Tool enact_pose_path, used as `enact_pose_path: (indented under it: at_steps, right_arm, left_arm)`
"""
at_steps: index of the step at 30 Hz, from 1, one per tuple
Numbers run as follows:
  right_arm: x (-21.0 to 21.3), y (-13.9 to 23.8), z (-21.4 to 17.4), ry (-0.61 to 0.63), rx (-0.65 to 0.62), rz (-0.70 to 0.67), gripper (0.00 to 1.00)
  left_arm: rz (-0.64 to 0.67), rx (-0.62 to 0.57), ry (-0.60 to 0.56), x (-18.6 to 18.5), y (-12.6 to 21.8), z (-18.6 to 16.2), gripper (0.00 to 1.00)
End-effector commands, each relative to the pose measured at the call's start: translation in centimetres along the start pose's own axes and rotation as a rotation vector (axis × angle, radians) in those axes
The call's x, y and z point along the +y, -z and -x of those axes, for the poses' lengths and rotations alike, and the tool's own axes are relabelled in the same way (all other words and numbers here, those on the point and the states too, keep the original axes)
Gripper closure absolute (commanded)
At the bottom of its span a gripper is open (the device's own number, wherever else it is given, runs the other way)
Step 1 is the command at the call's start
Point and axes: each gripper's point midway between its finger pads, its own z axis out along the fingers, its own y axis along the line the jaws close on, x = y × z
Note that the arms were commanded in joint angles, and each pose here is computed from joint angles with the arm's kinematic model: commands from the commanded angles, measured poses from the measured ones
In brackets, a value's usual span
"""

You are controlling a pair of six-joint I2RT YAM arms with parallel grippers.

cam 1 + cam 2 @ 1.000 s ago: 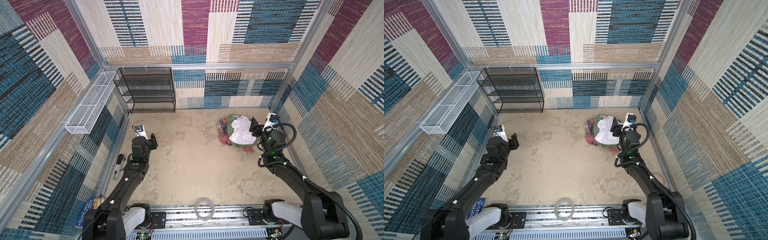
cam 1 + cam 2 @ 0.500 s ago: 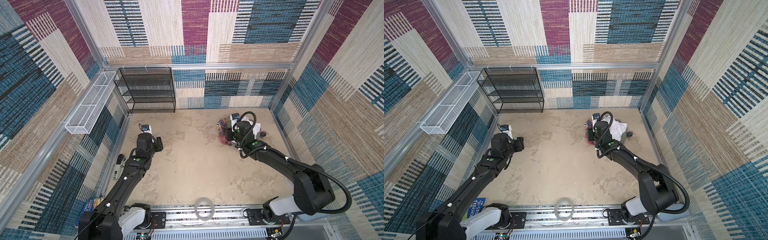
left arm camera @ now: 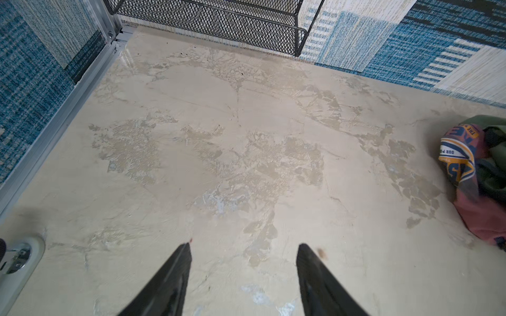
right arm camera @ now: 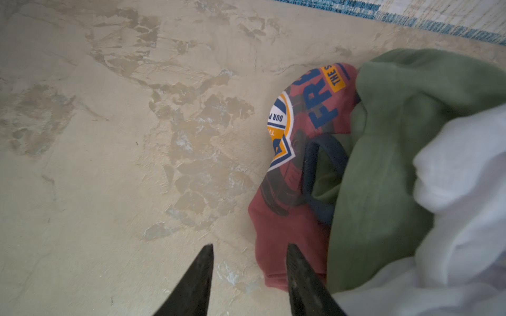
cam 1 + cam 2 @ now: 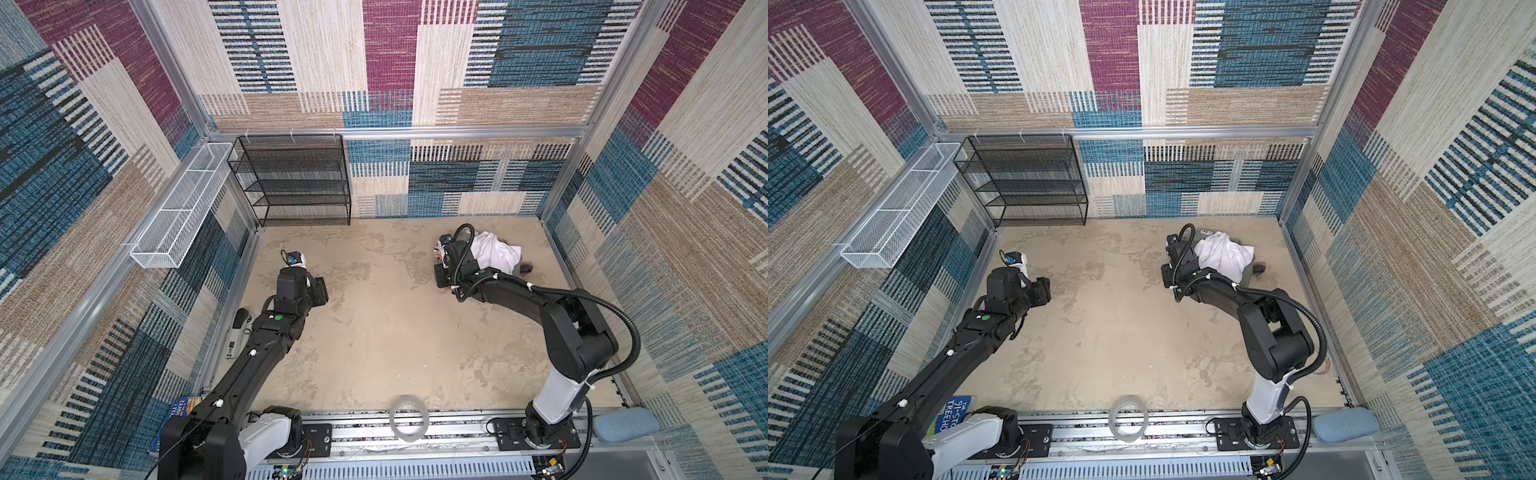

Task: Pick out a specific cloth from the pile
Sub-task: 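Reach the right gripper to the maroon printed shirt at the pile's edge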

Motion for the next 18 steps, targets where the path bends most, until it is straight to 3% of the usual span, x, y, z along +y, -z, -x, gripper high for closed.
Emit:
enact_pose_path:
  at_steps: [1,18]
  right_arm:
    - [-0.6,-1.0,-0.7,0.0,0.037,-0.053,0.54]
    - [-1.4,-3.7,-2.6,0.049,0.105,-0.165,0.5]
  left_arm:
    - [-0.003,-0.005,0.007,-0.1,0.1,0.4,0.35]
    - [-0.003,0.013,0.006,-0.3,-0.6,0.2,0.35]
